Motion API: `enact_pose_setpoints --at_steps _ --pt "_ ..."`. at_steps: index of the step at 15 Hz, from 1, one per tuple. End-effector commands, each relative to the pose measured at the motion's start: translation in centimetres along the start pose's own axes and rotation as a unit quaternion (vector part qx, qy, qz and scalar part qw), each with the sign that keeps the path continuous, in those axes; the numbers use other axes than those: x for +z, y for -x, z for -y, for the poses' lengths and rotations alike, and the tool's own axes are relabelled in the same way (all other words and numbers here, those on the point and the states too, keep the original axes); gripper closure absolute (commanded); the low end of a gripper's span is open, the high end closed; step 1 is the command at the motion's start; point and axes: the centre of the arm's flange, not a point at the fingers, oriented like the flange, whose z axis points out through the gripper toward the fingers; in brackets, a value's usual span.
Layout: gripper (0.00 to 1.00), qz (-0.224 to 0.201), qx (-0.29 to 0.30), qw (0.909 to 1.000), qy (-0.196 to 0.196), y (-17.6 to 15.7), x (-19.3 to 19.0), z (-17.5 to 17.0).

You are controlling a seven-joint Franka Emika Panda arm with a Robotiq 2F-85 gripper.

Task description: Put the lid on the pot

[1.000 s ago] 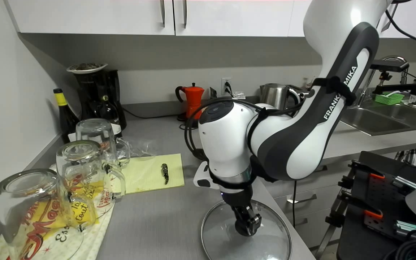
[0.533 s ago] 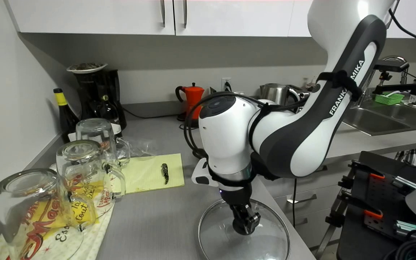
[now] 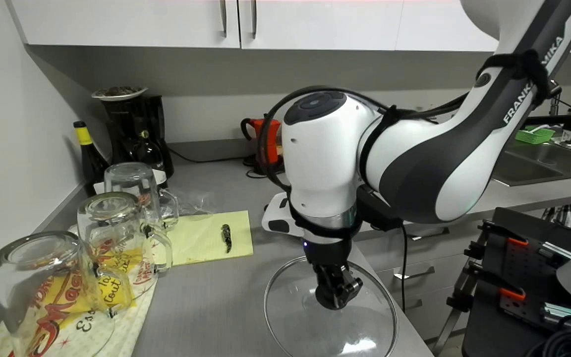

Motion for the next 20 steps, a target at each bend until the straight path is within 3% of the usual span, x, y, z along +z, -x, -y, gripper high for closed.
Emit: enact_pose_setpoints --at_steps 1,20 --pt "0.75 -0.003 0.023 0.9992 0.031 2.5 -3.9 -0.7" --pt "0.75 0.033 0.161 0.9860 0.027 13.5 -12.0 -19.4"
